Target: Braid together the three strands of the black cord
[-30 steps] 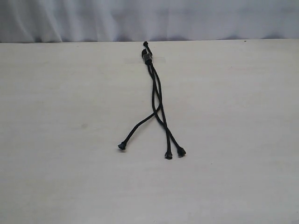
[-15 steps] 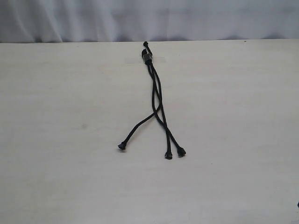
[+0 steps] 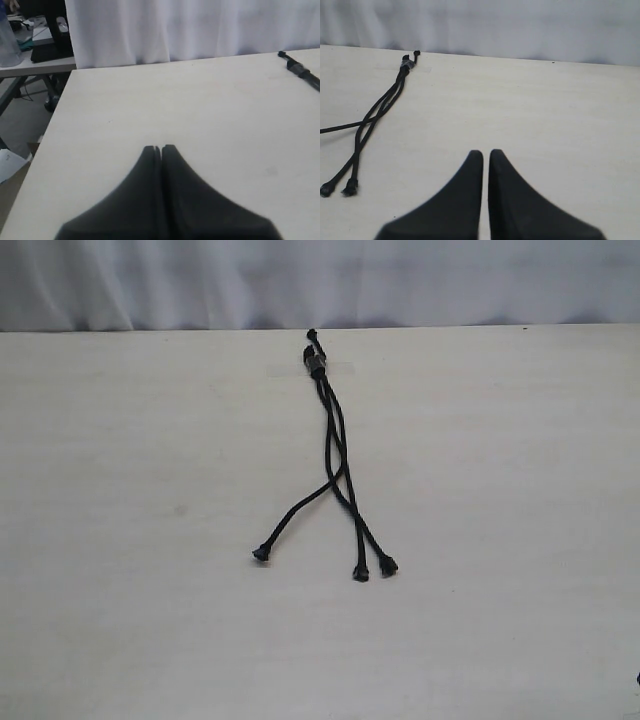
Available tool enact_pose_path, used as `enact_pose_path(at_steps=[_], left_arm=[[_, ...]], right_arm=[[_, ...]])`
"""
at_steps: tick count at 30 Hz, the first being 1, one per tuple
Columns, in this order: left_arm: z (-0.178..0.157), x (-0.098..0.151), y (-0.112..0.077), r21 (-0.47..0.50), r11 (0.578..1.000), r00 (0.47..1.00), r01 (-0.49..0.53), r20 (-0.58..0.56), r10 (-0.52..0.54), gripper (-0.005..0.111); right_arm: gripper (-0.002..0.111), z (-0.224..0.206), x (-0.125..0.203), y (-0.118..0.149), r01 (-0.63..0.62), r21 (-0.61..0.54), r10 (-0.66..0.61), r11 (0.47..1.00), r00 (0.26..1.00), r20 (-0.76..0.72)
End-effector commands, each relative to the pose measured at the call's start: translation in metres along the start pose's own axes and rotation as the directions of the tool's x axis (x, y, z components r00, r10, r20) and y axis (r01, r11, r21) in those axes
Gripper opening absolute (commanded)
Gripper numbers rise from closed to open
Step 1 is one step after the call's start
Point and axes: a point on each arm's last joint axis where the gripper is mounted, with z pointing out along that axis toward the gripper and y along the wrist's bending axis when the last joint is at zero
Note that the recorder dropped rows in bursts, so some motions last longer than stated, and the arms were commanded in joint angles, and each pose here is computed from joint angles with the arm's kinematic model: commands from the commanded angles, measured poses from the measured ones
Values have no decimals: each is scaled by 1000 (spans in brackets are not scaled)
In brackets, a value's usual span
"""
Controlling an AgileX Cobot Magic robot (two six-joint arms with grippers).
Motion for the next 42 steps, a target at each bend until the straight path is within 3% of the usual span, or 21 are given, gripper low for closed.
enact_pose_path(at_steps=[1,7,42], left_arm=[[4,26,0,-12,1000,996,-5,87,6,0],[16,51,-2,-6,1000,999,-10,34,10,0],[17,51,-1,-9,1000,999,-17,36,17,0]], right_arm=[[4,0,1,0,-4,4,4,1000,1000,0],[4,0,1,0,-4,4,4,1000,1000,0],[4,0,1,0,-4,4,4,1000,1000,0]])
